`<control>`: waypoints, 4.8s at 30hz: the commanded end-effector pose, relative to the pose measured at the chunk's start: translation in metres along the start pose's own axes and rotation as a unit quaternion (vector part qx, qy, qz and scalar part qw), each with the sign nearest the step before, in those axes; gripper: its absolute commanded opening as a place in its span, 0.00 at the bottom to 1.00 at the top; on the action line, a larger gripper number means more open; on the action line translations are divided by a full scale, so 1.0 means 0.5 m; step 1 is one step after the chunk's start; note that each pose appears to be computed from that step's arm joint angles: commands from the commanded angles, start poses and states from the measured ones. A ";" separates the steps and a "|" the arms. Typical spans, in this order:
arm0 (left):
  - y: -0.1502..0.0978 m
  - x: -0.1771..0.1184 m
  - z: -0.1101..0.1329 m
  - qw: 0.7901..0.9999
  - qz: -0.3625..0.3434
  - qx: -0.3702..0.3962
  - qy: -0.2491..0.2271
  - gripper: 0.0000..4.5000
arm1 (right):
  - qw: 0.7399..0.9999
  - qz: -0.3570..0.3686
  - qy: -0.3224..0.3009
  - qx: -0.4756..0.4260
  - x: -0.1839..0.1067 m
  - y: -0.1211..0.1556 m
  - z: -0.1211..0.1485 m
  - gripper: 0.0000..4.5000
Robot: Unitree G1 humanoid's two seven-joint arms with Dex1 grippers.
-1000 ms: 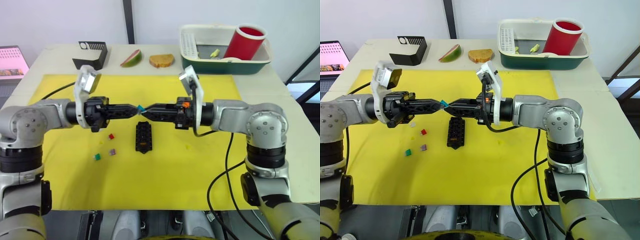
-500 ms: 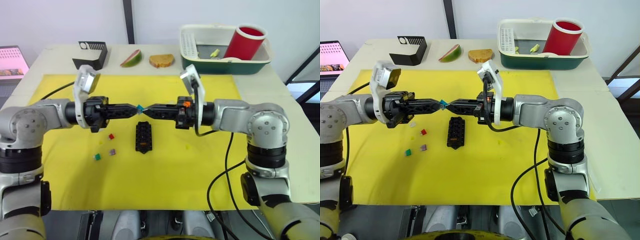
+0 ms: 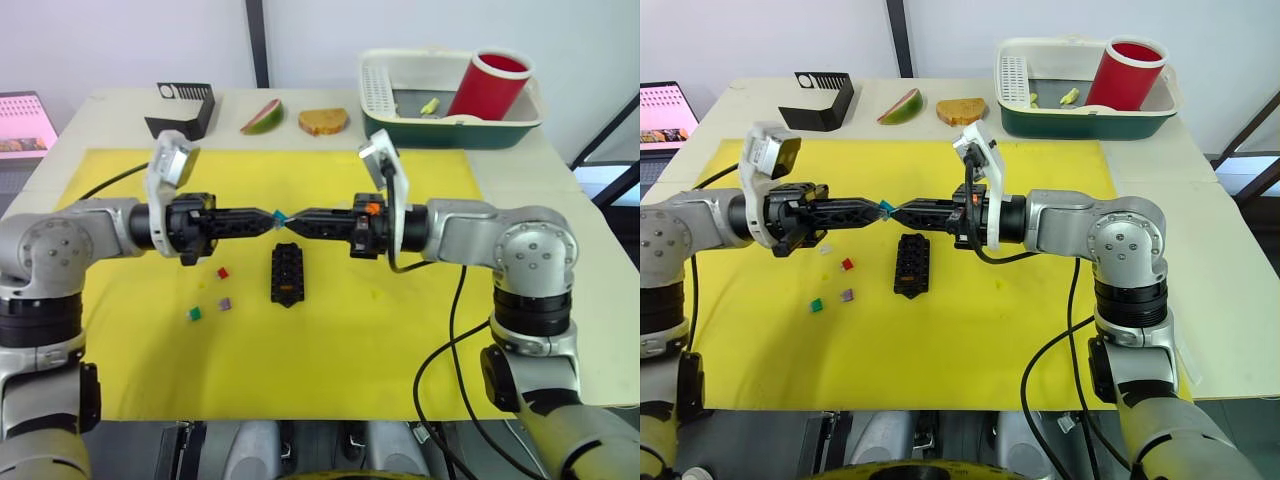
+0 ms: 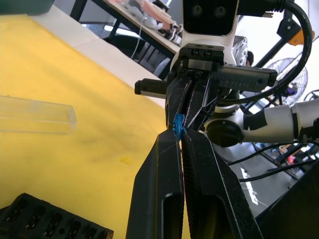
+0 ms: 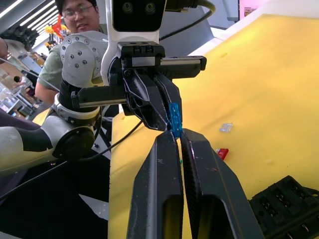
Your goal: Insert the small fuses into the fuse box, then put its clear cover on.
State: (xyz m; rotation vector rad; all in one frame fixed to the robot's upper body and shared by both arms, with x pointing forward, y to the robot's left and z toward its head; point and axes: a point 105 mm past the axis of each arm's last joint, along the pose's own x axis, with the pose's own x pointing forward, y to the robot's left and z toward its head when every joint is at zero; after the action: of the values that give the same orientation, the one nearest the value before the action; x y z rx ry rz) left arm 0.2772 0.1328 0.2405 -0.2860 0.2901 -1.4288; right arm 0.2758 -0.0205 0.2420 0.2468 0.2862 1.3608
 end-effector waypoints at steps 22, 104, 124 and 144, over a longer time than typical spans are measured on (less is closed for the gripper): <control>0.064 -0.073 -0.144 0.933 0.082 0.233 0.263 0.98 | 0.922 -0.003 0.214 -0.322 0.036 -0.040 -0.080 0.00; 0.080 -0.035 -0.174 0.935 0.102 0.237 0.241 0.98 | 0.883 -0.028 0.353 -0.310 0.038 -0.137 -0.206 0.00; 0.083 -0.035 -0.172 0.935 0.104 0.240 0.240 0.98 | 0.895 -0.034 0.323 -0.306 0.044 -0.127 -0.177 0.00; 0.084 -0.038 -0.171 0.934 0.105 0.239 0.243 1.00 | 0.898 -0.041 0.303 -0.317 0.050 -0.125 -0.154 0.20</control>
State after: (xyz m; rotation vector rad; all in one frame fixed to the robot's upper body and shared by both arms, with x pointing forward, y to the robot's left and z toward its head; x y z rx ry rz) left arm 0.2816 0.1549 0.1375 0.4630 0.3774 -1.2966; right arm 0.3066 -0.0035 0.1485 -0.7331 0.3371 1.3828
